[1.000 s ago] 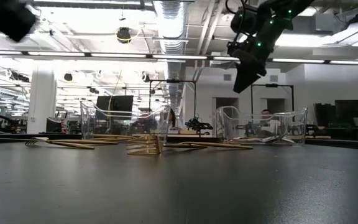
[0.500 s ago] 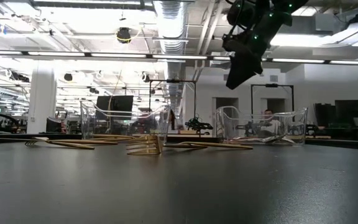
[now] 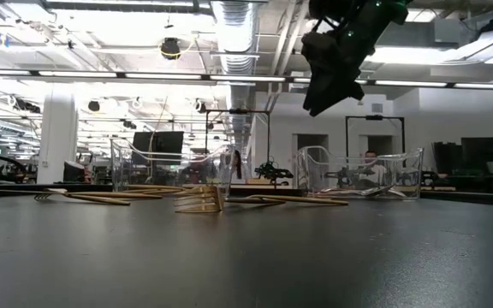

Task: Sort silverware by color (type)
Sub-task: Put the orange spoon into the top right transparent bin

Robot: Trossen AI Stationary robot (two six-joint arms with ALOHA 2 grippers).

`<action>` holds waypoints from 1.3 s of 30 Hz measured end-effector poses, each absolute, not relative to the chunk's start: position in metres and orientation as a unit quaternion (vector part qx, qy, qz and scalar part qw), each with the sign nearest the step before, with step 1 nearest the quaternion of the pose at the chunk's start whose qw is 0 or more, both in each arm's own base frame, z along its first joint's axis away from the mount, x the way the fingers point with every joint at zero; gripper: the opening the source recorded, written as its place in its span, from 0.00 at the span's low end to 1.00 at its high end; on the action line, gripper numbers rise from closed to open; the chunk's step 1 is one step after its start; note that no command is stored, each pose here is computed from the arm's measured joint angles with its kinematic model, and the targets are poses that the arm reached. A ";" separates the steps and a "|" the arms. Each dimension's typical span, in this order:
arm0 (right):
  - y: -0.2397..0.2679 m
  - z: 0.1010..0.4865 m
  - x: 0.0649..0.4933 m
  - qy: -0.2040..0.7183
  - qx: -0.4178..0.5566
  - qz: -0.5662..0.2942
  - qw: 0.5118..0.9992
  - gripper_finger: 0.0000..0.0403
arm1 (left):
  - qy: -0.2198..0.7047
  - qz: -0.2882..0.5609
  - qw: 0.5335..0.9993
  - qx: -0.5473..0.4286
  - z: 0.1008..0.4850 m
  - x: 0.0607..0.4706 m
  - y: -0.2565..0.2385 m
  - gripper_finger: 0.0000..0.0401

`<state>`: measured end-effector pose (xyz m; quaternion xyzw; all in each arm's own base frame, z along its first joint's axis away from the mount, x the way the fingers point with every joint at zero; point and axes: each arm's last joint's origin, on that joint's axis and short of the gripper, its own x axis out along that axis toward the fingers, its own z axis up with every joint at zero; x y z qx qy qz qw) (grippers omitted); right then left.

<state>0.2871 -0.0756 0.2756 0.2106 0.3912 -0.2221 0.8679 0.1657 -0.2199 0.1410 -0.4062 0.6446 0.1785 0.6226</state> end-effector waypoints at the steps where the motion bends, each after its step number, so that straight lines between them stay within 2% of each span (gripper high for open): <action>1: -0.072 0.276 0.287 0.391 0.215 -0.221 0.867 0.38 | 0.647 0.173 0.626 -0.400 0.141 0.166 -0.220 0.17; 6: -0.055 0.283 0.285 0.386 0.224 -0.204 0.871 0.36 | 0.660 0.156 0.628 -0.382 0.142 0.164 -0.218 0.02; 13: -0.034 0.299 0.276 0.365 0.258 -0.169 0.879 0.29 | 0.673 0.121 0.627 -0.372 0.163 0.159 -0.211 0.01; 18: -0.019 0.304 0.279 0.343 0.308 -0.153 0.874 0.27 | 0.638 0.134 0.672 -0.351 0.193 0.154 -0.180 0.01; 24: 0.009 0.300 0.283 0.357 0.346 -0.128 0.858 0.27 | 0.496 0.170 0.775 -0.353 0.238 0.154 -0.123 0.01; 29: 0.019 0.311 0.291 0.287 0.357 -0.117 0.881 0.32 | 0.332 0.176 0.870 -0.320 0.273 0.159 -0.082 0.00; 34: 0.014 0.327 0.303 0.192 0.363 -0.091 0.907 0.41 | 0.207 0.184 0.916 -0.291 0.301 0.168 -0.047 0.00; 39: 0.009 0.322 0.328 0.133 0.334 -0.071 0.930 0.50 | 0.105 0.173 0.951 -0.235 0.322 0.190 -0.020 0.00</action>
